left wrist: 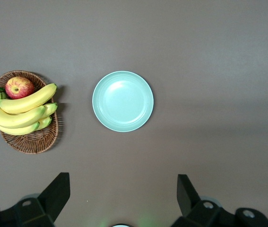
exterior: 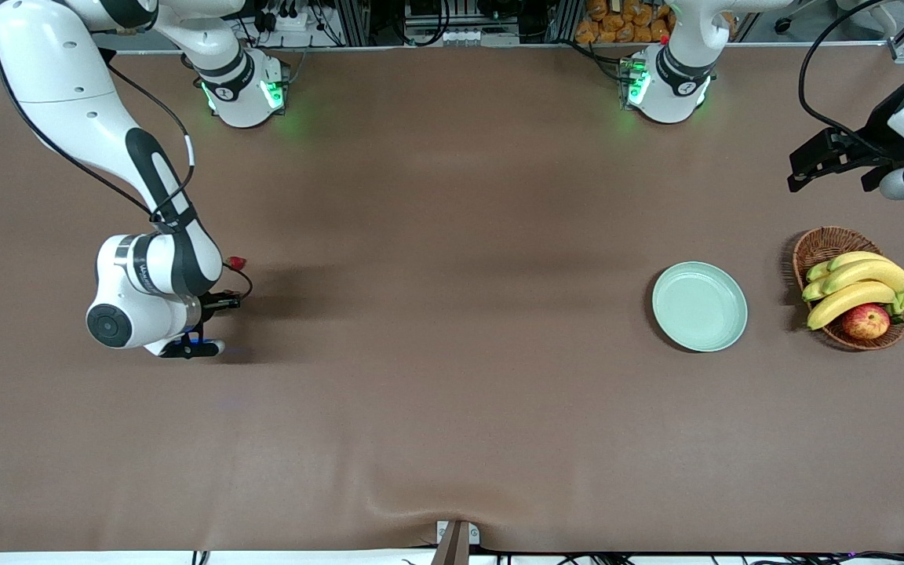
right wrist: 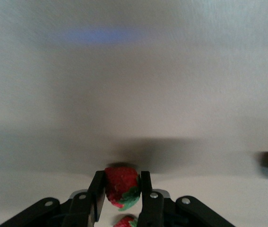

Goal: Collect all strawberries into plate
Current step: 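Close the right gripper on one strawberry and lift it, then set the strawberry mid-table with the right gripper while the left gripper approaches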

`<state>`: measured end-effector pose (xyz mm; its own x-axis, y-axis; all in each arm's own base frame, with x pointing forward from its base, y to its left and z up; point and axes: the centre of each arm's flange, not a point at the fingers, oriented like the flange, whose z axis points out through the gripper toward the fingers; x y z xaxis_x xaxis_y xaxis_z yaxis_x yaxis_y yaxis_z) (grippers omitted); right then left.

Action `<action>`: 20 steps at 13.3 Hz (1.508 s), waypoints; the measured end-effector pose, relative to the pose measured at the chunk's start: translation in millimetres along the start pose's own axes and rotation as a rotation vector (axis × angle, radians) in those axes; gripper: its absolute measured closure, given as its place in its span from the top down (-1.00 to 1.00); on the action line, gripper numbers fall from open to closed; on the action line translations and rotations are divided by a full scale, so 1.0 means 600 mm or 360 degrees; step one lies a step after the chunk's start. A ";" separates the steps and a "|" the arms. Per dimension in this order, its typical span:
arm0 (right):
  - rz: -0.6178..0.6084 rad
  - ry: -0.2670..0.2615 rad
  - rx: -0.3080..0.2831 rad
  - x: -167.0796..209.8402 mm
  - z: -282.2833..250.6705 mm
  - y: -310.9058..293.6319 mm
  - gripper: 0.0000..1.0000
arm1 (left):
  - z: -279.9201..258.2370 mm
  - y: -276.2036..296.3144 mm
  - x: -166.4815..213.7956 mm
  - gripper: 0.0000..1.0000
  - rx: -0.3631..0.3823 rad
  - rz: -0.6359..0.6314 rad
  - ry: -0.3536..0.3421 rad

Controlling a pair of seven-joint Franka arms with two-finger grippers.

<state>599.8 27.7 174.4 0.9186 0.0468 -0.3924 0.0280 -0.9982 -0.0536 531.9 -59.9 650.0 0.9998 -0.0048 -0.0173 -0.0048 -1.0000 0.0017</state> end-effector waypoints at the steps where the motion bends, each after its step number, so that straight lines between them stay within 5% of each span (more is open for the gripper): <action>1: -0.0021 0.0057 -0.0004 0.010 -0.026 -0.015 -0.30 | 0.000 0.002 0.000 1.00 0.0000 0.0004 0.0000; 3: -0.0079 0.0201 0.0062 0.029 -0.099 -0.079 -0.30 | 0.002 0.019 -0.001 1.00 -0.0002 0.0033 -0.0002; 7: -0.0079 0.0258 0.0587 0.007 -0.136 -0.315 -0.30 | 0.041 0.082 0.014 1.00 0.0003 0.0091 -0.0057; 8: -0.0045 0.0270 0.0653 -0.004 -0.128 -0.382 -0.30 | 0.054 0.103 0.019 1.00 0.0003 0.0084 -0.0069; 12: 0.0040 0.0321 0.0638 -0.055 -0.051 -0.582 -0.30 | 0.124 0.207 0.034 1.00 0.0000 -0.0021 -0.0120; 18: 0.0112 0.0233 0.0757 -0.084 0.040 -0.688 -0.30 | 0.295 0.279 0.022 1.00 -0.0008 -0.0150 -0.0113; 20: 0.0125 0.0233 0.0758 -0.077 0.044 -0.684 0.04 | 0.355 0.298 0.010 1.00 -0.0027 -0.0204 -0.0078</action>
<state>535.3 435.9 190.4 0.9574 -0.0676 -0.2809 -0.1951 -0.8684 -0.4558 533.2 -239.2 437.4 0.9902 0.1224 -0.0671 0.1236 -0.9922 0.0135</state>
